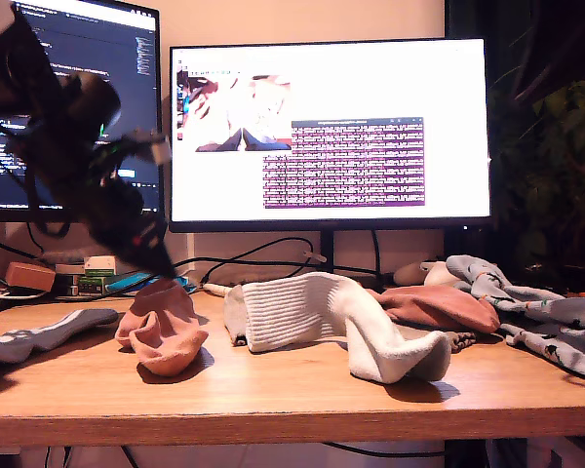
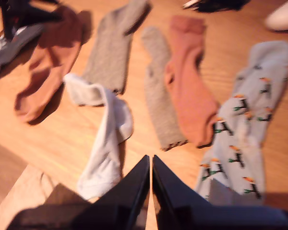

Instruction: Pair up the socks based on colour and pattern, by placing them on top of one another

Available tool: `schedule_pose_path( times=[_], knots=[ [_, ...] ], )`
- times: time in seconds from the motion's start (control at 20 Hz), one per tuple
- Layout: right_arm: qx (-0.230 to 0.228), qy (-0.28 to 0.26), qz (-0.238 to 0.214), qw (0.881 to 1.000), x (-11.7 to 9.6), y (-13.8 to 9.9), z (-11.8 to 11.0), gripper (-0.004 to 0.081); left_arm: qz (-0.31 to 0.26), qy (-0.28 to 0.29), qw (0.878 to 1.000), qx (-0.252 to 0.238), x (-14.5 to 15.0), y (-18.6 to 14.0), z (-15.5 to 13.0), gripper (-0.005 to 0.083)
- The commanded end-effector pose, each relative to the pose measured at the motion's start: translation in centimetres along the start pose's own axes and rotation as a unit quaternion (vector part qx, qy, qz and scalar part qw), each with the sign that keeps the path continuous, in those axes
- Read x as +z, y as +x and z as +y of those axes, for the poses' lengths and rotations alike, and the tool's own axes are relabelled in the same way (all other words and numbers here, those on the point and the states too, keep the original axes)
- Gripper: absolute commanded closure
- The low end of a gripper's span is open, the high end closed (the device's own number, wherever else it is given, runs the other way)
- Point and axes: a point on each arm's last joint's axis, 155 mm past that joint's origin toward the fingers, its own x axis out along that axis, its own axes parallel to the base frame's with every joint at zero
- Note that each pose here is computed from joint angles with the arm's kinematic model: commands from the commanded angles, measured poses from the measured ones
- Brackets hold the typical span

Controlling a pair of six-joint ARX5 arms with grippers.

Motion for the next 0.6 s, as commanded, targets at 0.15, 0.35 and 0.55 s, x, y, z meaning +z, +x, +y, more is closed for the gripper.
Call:
schedule_pose_path(
  times=[0.15, 0.35, 0.55],
  knots=[
    [0.004, 0.0, 0.02, 1.0, -0.9, 1.1, 0.1, 0.078, -0.029, 0.002, 1.0, -0.012, 2.8, -3.1, -0.7, 0.0401],
    [0.004, -0.004, 0.018, 1.0, -0.8, 1.2, 0.0, 0.078, -0.048, 0.014, 0.987, -0.154, 4.5, -5.3, -8.3, 0.0551],
    [0.004, -0.004, 0.018, 1.0, -0.8, 1.2, 0.0, 0.078, -0.031, 0.078, 0.968, -0.236, 4.1, -5.9, -14.6, 0.0433]
  ],
)
